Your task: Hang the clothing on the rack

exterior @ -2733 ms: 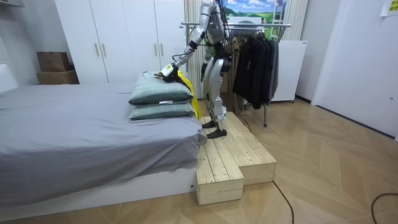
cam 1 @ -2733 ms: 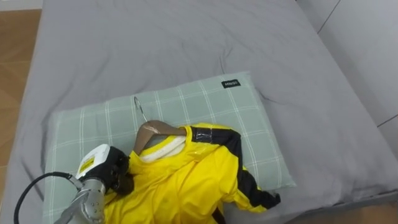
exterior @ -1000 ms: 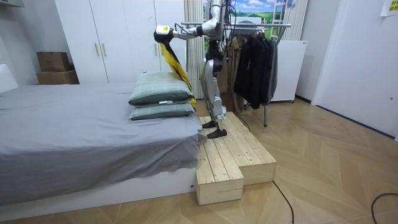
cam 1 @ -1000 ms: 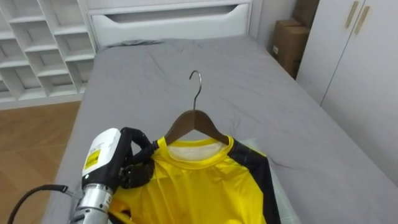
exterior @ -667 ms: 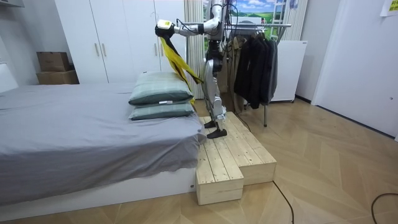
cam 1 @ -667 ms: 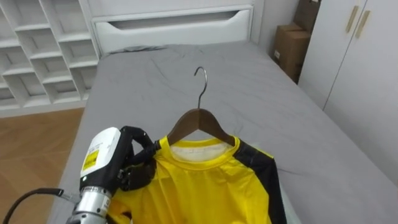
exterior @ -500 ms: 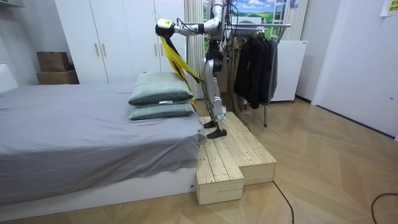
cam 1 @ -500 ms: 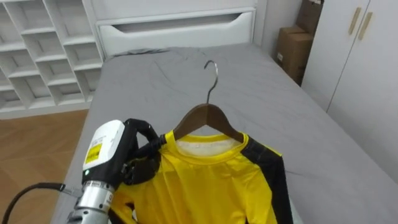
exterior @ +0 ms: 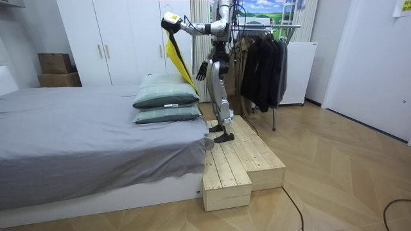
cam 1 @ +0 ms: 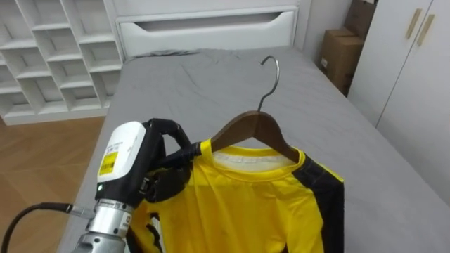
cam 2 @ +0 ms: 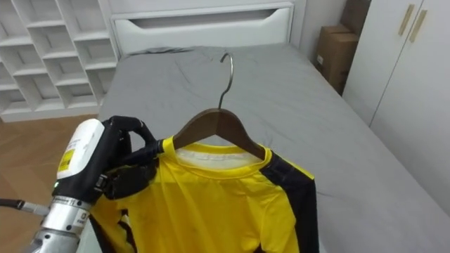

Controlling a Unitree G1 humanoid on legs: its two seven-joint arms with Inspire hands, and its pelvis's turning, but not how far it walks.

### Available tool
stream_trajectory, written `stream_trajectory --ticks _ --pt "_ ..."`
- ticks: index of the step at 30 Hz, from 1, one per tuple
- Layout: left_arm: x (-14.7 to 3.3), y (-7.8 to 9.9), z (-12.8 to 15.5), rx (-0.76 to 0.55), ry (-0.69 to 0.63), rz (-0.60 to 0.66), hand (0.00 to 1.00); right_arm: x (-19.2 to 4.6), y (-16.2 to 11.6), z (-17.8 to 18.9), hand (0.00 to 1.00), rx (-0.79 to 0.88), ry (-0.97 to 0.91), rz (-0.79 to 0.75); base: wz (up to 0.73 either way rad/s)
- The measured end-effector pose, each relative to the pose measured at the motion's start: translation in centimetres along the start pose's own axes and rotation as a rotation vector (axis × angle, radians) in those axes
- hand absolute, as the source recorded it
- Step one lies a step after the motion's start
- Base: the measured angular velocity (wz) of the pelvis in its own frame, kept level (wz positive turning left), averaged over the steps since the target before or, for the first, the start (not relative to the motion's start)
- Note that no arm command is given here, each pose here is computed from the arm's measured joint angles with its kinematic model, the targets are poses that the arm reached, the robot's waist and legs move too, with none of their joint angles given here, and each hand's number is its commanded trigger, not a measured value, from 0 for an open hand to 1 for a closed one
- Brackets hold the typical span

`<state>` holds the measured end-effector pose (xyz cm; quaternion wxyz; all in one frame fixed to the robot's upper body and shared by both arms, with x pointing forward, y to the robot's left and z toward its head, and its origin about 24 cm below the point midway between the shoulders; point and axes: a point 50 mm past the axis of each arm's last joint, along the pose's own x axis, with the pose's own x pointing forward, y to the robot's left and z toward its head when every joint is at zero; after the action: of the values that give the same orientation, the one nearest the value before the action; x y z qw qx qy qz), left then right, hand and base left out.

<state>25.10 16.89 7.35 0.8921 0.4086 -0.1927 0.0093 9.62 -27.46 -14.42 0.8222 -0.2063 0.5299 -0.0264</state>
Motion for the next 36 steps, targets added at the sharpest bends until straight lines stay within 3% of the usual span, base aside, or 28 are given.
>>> stream_trajectory --ticks 8,17,26,36 --pt "0.0 0.3 0.0 0.006 -0.013 0.001 1.00 0.1 -0.6 2.0 0.00 0.011 -0.090 -0.064 -0.02" --pt "0.3 2.2 1.1 -0.006 -0.097 0.083 1.00 -1.2 -3.0 8.7 0.00 0.029 -0.421 -0.191 0.00" --pt "-0.4 3.0 0.3 0.026 -0.063 0.112 1.00 -3.2 -4.9 12.9 0.00 -0.164 -0.619 -0.286 0.02" --pt "-0.1 3.4 1.2 0.027 -0.101 0.111 1.00 -5.7 -5.5 16.3 0.00 -0.361 -0.778 -0.382 0.03"
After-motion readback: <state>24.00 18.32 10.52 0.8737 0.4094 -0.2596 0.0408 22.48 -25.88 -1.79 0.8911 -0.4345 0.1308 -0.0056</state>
